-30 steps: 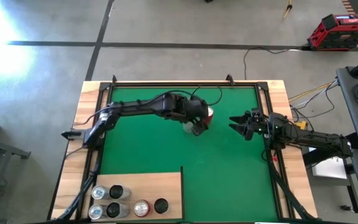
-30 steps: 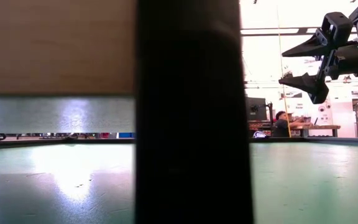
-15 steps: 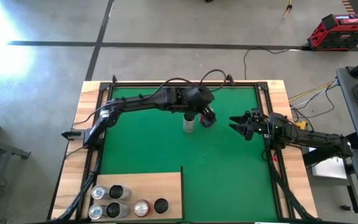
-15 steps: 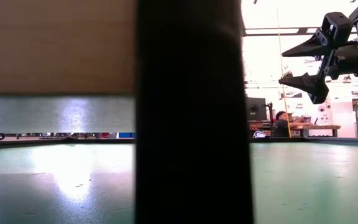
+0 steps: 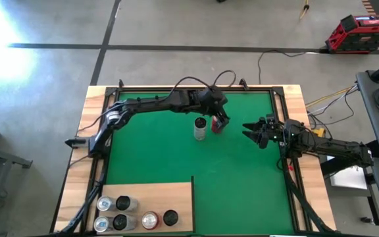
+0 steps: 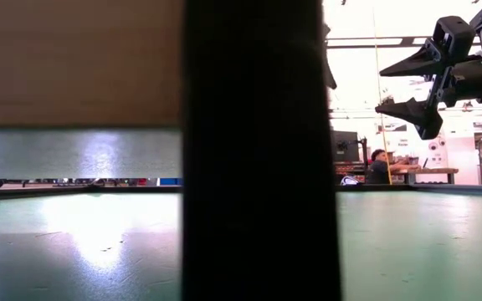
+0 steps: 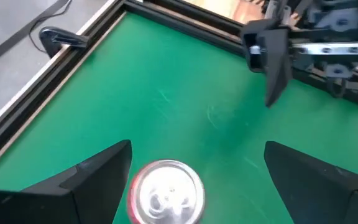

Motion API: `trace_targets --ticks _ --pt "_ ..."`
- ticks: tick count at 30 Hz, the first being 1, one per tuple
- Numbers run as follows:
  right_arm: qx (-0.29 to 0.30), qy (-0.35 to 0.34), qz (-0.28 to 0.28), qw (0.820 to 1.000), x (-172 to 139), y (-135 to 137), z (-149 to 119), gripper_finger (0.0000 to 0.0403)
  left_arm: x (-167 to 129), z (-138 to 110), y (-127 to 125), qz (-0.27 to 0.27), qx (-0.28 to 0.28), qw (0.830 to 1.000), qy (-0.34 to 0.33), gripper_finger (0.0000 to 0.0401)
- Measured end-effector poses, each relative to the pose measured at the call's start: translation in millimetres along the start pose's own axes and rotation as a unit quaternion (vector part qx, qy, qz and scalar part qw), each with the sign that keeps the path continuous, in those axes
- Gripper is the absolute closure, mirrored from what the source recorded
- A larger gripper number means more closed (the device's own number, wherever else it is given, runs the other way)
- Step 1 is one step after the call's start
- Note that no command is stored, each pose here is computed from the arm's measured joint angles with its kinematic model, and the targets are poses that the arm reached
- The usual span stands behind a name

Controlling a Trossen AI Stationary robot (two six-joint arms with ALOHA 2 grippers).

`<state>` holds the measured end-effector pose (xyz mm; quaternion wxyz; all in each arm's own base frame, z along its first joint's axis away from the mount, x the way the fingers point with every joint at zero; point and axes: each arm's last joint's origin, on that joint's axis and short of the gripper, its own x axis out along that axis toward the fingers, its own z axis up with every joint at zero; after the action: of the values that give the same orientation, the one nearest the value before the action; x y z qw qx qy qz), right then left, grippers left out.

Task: Place canned beverage on shelf
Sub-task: Put the red soda can on the shelf align with other the red soda can

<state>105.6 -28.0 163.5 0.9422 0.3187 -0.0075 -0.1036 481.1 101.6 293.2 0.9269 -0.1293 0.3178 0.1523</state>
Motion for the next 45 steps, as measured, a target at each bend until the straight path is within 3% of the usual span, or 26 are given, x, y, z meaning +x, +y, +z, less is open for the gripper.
trace_targets --ticks 7,13,21,31,45 --pt "0.000 0.000 0.000 1.000 0 0 0 0.0085 7 0 12 0.005 -0.002 1.000 -0.005 0.0051" --pt "0.000 0.000 0.000 1.000 0 0 0 0.0085 38 -14 12 0.027 0.010 1.000 0.004 0.0051" --pt "0.000 0.000 0.000 1.000 0 0 0 0.0085 69 -21 -3 0.106 0.040 0.994 -0.007 0.0051" --pt "0.000 0.000 0.000 1.000 0 0 0 0.0085 66 -24 1 0.171 -0.011 0.983 0.068 0.0051" --pt "0.000 0.000 0.000 1.000 0 0 0 0.0085 58 -32 0 0.172 -0.045 0.976 0.126 0.0051"
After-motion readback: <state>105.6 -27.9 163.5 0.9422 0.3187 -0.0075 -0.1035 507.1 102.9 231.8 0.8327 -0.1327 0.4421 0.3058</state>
